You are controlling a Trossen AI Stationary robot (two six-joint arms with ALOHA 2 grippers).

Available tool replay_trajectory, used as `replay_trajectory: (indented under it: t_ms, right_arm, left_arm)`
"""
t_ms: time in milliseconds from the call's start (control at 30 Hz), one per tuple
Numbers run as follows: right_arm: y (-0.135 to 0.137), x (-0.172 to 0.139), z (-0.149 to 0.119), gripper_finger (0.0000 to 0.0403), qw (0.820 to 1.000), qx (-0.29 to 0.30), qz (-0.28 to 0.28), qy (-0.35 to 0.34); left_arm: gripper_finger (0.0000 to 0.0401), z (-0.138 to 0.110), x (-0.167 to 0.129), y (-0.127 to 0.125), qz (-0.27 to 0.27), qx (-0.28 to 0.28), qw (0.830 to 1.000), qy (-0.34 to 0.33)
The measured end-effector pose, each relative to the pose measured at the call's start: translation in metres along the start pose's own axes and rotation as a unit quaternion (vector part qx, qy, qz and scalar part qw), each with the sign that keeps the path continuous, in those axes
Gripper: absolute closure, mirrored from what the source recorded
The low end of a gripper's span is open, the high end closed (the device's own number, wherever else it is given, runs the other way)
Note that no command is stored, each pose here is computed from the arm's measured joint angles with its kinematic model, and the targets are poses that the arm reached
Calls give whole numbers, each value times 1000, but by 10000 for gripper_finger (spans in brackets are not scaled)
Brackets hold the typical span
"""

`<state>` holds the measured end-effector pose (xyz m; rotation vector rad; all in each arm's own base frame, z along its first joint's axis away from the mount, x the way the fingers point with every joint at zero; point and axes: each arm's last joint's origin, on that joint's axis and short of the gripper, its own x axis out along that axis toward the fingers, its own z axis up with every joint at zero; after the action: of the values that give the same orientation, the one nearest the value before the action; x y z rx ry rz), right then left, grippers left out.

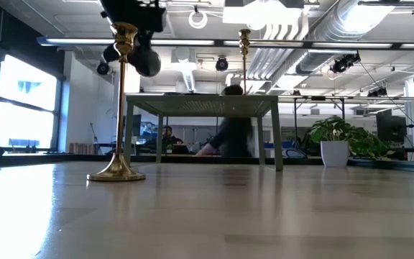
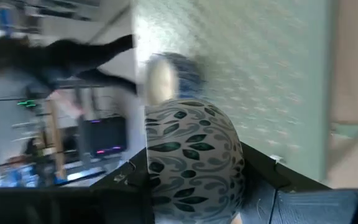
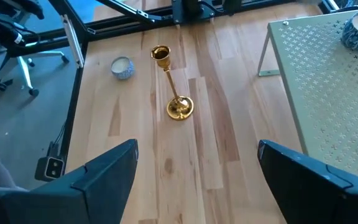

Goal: Stock candles and holders on shelf
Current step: Align the right light blue scented candle with the other scented candle on the shelf

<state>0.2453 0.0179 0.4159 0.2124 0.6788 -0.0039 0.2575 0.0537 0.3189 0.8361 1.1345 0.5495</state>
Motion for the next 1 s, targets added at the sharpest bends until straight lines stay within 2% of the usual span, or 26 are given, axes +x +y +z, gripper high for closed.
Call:
replay_trajectory:
  t_ms: [300, 500, 867, 1000]
  right_arm:
    - [0, 0, 0, 78, 1000, 1, 0, 0]
    - [0, 0, 0, 78, 1000, 0, -1, 0]
    - [0, 0, 0, 78, 1000, 0, -1, 1]
    - [0, 0, 0, 78, 1000, -4, -2, 1]
  left_arm:
    - [252, 7, 28, -9, -38, -1, 999, 22]
    - [251, 10, 32, -13, -72, -4, 997, 5]
    - [251, 11, 32, -14, -80, -11, 997, -2]
    - [251, 12, 32, -12, -66, -29, 997, 0]
